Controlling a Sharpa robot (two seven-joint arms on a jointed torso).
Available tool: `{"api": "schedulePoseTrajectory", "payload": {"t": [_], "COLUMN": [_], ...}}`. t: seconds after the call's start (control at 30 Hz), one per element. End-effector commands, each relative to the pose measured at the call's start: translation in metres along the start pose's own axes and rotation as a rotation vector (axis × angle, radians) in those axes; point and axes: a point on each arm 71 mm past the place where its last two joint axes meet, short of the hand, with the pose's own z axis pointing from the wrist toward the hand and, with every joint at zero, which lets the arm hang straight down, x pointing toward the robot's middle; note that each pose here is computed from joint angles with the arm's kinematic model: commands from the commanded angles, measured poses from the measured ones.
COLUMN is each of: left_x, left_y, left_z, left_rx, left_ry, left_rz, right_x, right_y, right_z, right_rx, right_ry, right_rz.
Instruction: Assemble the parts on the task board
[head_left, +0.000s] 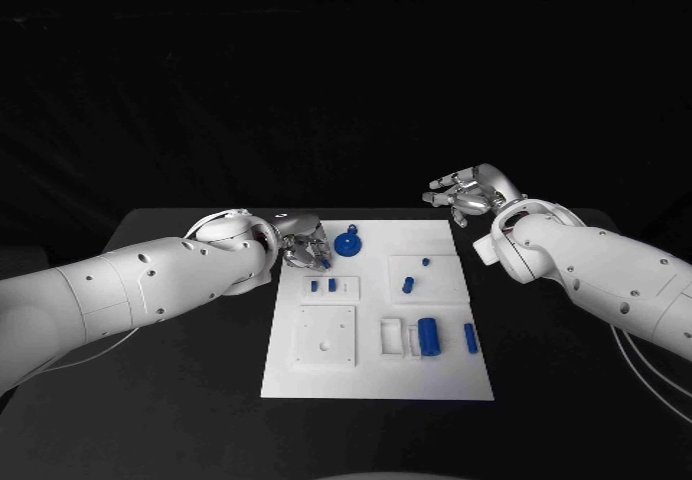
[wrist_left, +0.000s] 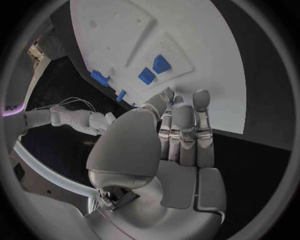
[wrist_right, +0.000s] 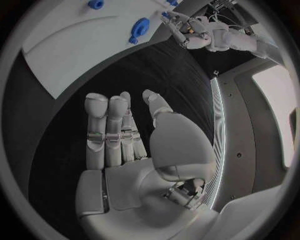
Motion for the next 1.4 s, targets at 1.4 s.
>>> {"api": "schedulePoseTrajectory", "payload": {"t": [1.4], "left_x": [0.0121], "left_y": [-0.0030], "left_z": [0.0050], "left_rx": [0.005], "left_ry": [0.047], "left_rz": [0.024], "right_x": [0.001], "right_y": [0.001], "right_z": [0.000], "right_rx": [-0.008], "right_ry": [0.017], "right_rz": [0.001]}}
